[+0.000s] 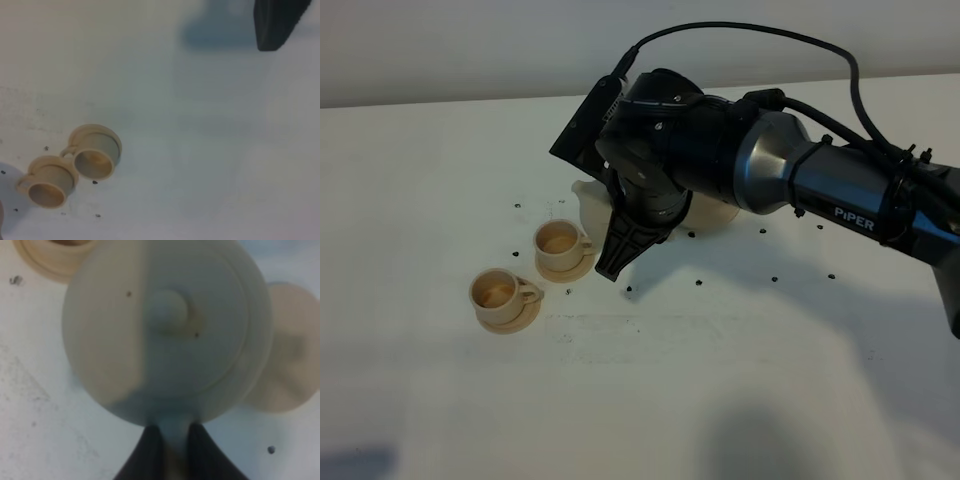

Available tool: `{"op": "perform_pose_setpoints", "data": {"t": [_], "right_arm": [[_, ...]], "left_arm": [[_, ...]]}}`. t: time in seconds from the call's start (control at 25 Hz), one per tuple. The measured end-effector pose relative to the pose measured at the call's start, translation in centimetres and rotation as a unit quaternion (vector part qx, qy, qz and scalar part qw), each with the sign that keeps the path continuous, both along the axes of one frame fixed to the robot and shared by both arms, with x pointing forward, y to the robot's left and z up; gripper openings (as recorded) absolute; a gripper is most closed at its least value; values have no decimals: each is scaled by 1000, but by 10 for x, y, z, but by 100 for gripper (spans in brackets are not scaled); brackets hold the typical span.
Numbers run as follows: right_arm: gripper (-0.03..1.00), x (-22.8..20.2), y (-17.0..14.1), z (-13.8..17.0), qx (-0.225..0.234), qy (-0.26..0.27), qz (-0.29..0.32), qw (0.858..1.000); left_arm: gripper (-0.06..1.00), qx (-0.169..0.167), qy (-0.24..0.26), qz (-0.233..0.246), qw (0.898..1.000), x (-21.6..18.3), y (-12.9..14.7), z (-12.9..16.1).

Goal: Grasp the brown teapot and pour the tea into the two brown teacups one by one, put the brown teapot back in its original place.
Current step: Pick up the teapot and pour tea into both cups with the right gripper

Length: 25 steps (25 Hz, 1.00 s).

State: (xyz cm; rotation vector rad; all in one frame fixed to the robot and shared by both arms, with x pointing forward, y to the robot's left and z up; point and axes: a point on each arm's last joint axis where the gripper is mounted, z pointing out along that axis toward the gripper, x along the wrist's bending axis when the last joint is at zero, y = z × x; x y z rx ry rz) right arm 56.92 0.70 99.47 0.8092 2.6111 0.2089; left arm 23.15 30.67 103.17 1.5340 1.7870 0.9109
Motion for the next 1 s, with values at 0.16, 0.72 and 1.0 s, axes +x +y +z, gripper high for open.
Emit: {"op": "perform_pose_setpoints", "data": {"t": [0.16, 0.72, 1.0], "right_arm": [[10, -2, 3, 1, -6, -7, 9, 1000], [10, -7, 11, 3, -29, -42, 39, 998], [10, -6, 13, -2, -36, -42, 48, 997]], "left_arm": [[43, 0, 0, 0, 1000, 0, 0, 0], [43, 0, 0, 0, 1000, 0, 0, 0], [43, 0, 0, 0, 1000, 0, 0, 0]]}}
